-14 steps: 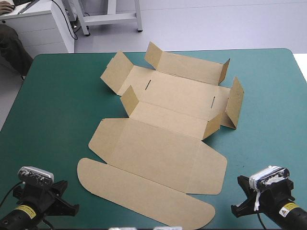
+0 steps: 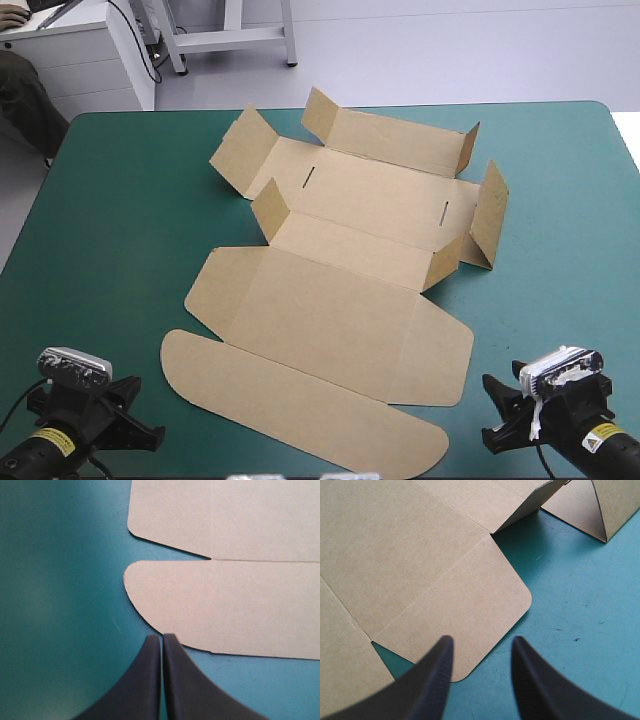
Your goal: Fold the box
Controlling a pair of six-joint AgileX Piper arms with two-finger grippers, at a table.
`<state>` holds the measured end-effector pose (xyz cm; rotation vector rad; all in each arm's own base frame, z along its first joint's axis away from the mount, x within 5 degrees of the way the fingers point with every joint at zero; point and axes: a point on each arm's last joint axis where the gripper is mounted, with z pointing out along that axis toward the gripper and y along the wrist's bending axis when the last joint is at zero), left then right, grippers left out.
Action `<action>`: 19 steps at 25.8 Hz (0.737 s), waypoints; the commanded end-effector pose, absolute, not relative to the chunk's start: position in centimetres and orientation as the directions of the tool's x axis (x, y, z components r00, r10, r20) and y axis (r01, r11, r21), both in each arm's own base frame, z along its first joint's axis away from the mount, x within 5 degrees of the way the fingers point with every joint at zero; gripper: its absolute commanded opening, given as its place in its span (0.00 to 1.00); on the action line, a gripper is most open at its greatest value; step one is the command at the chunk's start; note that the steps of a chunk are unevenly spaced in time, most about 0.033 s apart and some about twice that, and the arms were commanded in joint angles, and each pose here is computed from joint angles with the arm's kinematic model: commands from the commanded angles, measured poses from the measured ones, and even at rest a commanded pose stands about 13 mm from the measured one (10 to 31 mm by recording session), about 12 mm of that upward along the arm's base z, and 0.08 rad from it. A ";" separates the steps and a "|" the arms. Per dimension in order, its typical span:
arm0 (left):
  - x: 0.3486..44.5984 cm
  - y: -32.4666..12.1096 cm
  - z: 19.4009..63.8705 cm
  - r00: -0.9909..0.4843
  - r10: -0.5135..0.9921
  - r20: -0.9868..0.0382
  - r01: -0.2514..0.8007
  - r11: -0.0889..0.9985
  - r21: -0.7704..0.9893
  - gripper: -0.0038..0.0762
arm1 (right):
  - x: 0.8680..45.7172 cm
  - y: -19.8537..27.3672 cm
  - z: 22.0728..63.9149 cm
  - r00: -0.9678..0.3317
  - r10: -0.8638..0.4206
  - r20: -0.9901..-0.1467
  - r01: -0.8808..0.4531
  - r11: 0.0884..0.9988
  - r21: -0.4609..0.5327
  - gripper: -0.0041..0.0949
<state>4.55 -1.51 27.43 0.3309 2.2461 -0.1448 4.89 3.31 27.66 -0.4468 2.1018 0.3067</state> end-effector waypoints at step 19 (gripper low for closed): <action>4.9 -1.6 28.7 -0.557 0.163 -0.815 0.282 0.959 0.000 0.04 | 10.1 3.6 35.0 -0.720 0.159 -0.676 -0.137 0.922 0.363 0.97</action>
